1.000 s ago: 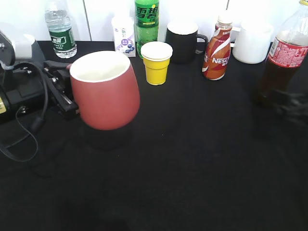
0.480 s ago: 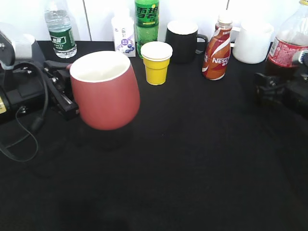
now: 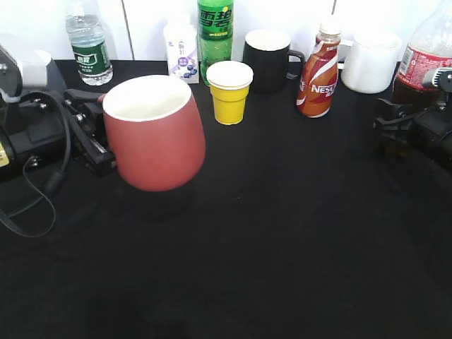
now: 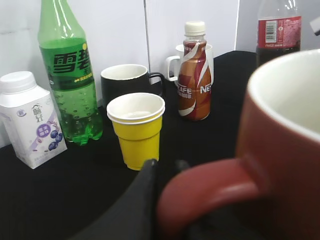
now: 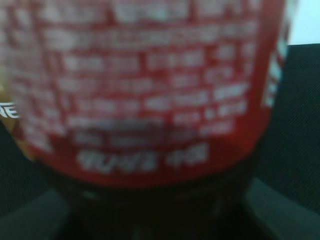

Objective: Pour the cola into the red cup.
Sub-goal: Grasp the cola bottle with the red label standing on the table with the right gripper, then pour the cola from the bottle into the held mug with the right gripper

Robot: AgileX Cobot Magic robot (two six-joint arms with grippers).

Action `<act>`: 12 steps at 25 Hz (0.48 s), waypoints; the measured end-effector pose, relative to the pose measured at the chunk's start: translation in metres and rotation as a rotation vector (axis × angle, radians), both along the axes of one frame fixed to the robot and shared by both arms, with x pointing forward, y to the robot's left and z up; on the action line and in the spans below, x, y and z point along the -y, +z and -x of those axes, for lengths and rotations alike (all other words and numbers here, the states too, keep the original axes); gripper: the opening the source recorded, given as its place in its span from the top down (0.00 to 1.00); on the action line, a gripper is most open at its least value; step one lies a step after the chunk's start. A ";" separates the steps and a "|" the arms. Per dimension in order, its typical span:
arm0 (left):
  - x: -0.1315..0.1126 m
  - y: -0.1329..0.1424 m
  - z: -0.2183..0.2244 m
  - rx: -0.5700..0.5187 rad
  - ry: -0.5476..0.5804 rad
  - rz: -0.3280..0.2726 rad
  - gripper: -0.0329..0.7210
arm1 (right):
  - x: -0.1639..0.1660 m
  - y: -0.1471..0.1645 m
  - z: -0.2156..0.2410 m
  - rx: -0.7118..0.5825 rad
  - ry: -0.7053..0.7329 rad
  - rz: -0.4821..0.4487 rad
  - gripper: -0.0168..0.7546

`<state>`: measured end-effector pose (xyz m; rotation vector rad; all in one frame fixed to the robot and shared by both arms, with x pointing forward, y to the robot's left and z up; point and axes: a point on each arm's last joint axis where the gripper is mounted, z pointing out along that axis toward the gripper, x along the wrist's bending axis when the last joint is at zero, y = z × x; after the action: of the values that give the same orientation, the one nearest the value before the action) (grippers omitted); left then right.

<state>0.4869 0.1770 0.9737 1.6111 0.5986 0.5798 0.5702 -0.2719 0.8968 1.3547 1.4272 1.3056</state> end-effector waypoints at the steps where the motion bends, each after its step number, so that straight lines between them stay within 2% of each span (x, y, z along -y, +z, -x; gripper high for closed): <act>1: 0.000 0.000 0.000 0.000 0.000 0.000 0.87 | 0.000 0.000 0.000 0.001 0.000 0.000 0.44; 4: 0.000 0.000 0.000 0.001 -0.006 -0.004 0.87 | 0.000 0.000 0.000 0.002 0.000 0.000 0.44; 7: 0.003 -0.002 0.003 0.005 -0.048 -0.033 0.87 | -0.001 0.000 0.002 0.018 0.007 -0.003 0.44; 10: 0.024 0.000 0.009 0.007 -0.123 -0.071 0.87 | -0.005 0.013 0.016 0.069 0.072 0.021 0.46; 12: 0.043 0.003 0.007 0.017 -0.170 -0.080 0.87 | -0.012 0.031 0.024 0.137 0.158 0.080 0.47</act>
<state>0.4800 0.1342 0.9767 1.7109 0.4250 0.4958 0.5462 -0.2602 0.9276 1.0977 1.4990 1.3980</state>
